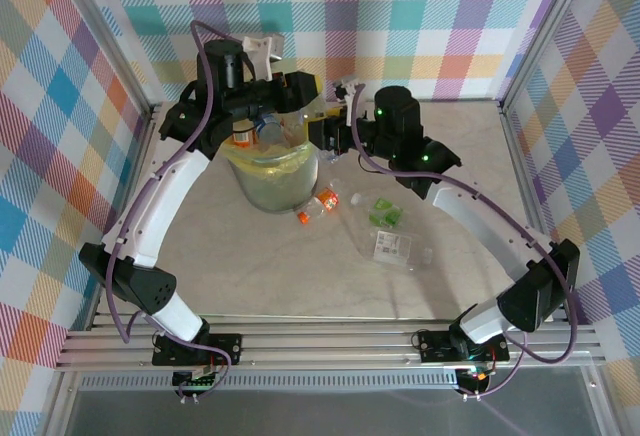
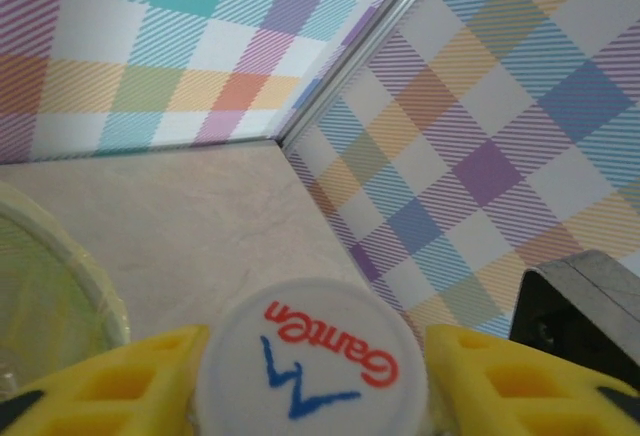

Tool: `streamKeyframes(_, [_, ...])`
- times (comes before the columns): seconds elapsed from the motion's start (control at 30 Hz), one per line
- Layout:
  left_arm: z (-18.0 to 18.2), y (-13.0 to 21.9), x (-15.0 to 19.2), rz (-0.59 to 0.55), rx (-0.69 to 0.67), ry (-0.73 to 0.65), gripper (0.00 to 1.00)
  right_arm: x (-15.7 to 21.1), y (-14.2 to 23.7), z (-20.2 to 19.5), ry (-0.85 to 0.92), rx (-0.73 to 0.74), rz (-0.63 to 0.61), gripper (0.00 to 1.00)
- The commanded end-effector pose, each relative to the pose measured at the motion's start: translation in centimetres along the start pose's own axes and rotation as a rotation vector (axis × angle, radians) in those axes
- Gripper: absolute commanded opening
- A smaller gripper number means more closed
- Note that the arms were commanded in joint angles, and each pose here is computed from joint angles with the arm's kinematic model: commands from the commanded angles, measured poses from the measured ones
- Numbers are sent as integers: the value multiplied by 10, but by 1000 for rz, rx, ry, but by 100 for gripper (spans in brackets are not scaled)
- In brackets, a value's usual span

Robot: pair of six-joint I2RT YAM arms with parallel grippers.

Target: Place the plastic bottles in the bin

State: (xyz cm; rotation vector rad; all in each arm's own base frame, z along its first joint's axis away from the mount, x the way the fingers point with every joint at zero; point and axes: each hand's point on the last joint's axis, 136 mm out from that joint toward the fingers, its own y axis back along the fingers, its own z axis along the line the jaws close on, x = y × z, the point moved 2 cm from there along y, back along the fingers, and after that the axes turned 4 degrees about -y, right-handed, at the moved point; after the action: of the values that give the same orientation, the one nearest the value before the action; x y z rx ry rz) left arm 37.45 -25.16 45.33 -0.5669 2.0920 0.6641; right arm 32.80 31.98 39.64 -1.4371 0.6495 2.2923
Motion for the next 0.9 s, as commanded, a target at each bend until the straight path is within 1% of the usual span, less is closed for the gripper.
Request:
streamKeyframes(0.0, [-2, 11, -3, -16, -35, -46, 35, -24, 2, 19, 33, -67, -65, 42])
streamKeyframes(0.07, [-2, 14, -6, -23, -50, -64, 26, -24, 3, 20, 32, -67, -60, 47])
streamKeyframes(0.13, [-2, 18, -12, -38, -78, -89, 19, -23, 5, 21, 27, -68, -53, 54])
streamKeyframes(0.2, [-1, 23, -20, -55, -110, -119, 17, -23, 9, 22, 22, -66, -49, 65])
streamKeyframes(0.23, [0, 26, -25, -64, -130, -134, 17, -23, 11, 23, 18, -64, -43, 73])
streamKeyframes(0.27, [1, 29, -29, -70, -147, -146, 17, -23, 13, 24, 17, -61, -42, 79])
streamKeyframes(0.33, [6, 40, -43, -92, -193, -169, 16, -22, 20, 26, 8, -56, -30, 96])
streamKeyframes(0.37, [10, 44, -48, -100, -219, -176, 16, -22, 24, 26, -2, -44, -26, 100])
streamKeyframes(0.43, [16, 58, -66, -144, -279, -200, 15, -23, 34, 26, -25, -20, -26, 100])
streamKeyframes(0.57, [38, 79, -88, -181, -428, -266, 11, -18, 47, 16, -87, 70, -1, 100])
streamKeyframes(0.67, [62, 86, -96, -167, -562, -345, 10, -9, 55, 8, -119, 133, 14, 100])
streamKeyframes(0.8, [95, 80, -97, -112, -720, -460, 10, -2, 60, 2, -133, 161, 9, 100])
streamKeyframes(0.87, [110, 75, -96, -84, -781, -492, 10, 1, 61, -2, -137, 186, 9, 100])
